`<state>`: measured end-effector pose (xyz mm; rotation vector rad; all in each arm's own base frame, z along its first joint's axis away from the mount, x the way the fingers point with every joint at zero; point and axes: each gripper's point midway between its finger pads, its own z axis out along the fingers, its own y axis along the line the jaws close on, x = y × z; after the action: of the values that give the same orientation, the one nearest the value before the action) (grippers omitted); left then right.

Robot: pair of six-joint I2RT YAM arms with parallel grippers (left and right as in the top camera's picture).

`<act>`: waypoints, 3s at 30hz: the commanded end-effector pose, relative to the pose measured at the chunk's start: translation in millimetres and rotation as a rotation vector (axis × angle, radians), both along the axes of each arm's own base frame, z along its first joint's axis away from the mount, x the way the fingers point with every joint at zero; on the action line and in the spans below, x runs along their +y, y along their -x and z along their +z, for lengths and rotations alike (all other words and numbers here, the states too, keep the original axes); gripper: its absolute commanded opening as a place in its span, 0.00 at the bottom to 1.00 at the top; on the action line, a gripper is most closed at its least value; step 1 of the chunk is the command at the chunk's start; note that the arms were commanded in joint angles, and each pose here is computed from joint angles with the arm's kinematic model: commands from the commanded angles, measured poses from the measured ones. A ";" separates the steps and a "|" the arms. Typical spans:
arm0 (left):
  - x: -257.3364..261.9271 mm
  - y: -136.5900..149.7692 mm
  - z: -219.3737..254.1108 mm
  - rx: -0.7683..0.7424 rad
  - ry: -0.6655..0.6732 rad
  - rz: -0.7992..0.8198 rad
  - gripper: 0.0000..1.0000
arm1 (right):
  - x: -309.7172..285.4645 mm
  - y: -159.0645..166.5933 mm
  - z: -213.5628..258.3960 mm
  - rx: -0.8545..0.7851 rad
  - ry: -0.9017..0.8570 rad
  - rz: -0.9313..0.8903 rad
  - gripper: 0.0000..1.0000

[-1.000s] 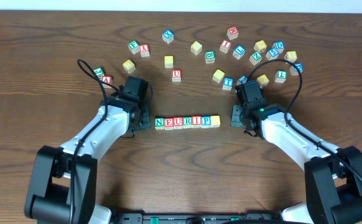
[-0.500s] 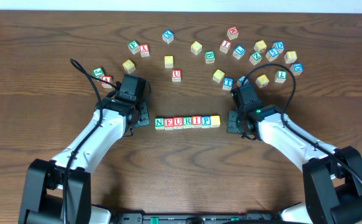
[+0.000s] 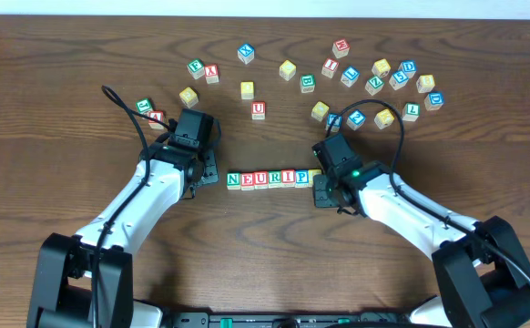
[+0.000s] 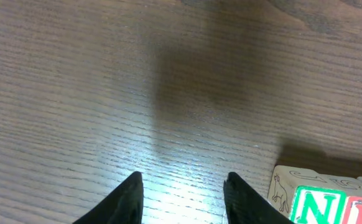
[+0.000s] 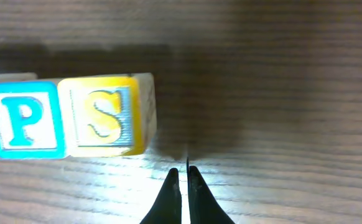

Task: Spell out NEURIPS

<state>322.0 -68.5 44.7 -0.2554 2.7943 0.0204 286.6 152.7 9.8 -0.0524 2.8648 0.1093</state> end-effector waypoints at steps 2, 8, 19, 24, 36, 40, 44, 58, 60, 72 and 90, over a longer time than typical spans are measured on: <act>-0.7 -9.4 15.7 -0.047 0.003 0.009 0.47 | 2.3 2.3 5.6 -0.011 -0.008 0.000 0.01; -0.7 -9.4 15.7 -0.047 0.002 0.009 0.70 | 10.1 6.9 5.2 0.014 -0.048 0.016 0.01; -0.7 -9.5 15.7 -0.047 0.003 0.009 0.79 | 37.7 14.3 8.0 0.003 -0.097 0.091 0.01; -0.7 -9.5 15.7 -0.047 0.003 0.009 0.79 | 49.5 7.6 12.5 -0.041 -0.124 0.111 0.01; -0.7 -9.5 15.7 -0.047 0.003 0.009 0.80 | 53.9 -3.8 17.4 -0.098 -0.133 0.121 0.01; -0.7 -9.5 15.7 -0.047 0.003 0.009 0.81 | 53.6 -3.1 17.1 -0.094 -0.132 0.121 0.01; -0.8 -9.5 15.7 -0.047 0.002 0.009 0.84 | 51.7 4.9 13.8 -0.055 -0.132 0.116 0.01; -0.8 -9.4 15.7 -0.047 0.002 0.008 0.75 | 1.4 25.3 2.5 0.007 0.109 -0.016 0.01; -0.8 -9.3 15.6 -0.047 0.002 0.008 0.75 | -5.7 20.2 4.4 -0.024 0.147 -0.034 0.01; -0.8 -9.3 15.6 -0.047 0.002 0.008 0.75 | -4.3 -14.4 18.2 -0.195 0.161 -0.069 0.01; -0.5 -9.4 15.7 -0.047 -0.003 -0.002 0.75 | -26.7 -35.7 21.5 -0.219 0.147 -0.129 0.01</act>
<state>321.6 -67.7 44.6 -0.2615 2.7945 0.0257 318.3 132.1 24.3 0.0857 2.6651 -0.1167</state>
